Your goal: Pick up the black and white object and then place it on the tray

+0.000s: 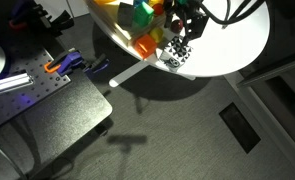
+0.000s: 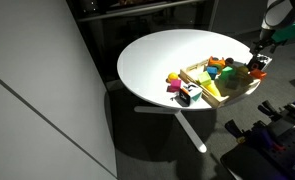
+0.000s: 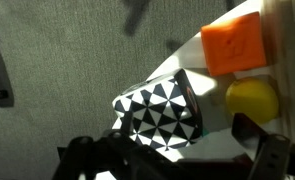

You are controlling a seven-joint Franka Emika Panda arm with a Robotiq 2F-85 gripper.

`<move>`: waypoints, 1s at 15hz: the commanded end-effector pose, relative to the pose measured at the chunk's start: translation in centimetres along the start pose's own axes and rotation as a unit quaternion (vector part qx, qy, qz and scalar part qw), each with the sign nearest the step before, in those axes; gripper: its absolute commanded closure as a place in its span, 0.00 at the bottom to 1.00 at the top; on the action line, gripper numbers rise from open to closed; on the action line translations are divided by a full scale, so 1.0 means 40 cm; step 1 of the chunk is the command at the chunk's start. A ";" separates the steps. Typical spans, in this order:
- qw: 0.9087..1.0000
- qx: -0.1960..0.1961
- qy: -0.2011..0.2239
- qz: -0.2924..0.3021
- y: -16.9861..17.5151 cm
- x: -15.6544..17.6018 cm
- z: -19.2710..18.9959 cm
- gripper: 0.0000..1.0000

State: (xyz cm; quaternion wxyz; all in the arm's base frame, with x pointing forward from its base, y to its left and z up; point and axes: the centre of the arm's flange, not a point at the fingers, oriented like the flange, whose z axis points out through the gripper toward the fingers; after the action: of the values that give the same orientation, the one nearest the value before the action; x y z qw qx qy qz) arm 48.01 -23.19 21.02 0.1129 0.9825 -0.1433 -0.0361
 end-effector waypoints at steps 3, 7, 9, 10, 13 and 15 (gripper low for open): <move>1.000 -0.013 0.015 -0.011 -0.007 0.022 0.049 0.00; 0.999 -0.019 0.020 -0.015 -0.010 0.022 0.077 0.00; 0.999 -0.025 0.023 -0.016 -0.007 0.022 0.089 0.00; 0.999 -0.029 0.027 -0.017 -0.004 0.023 0.094 0.00; 0.998 -0.045 0.040 -0.024 0.003 0.026 0.104 0.00; 0.997 -0.056 0.050 -0.028 0.006 0.029 0.109 0.00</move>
State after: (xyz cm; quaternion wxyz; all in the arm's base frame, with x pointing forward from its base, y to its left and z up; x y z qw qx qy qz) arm 48.06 -24.41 17.11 0.1481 0.9828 -0.1101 -0.0117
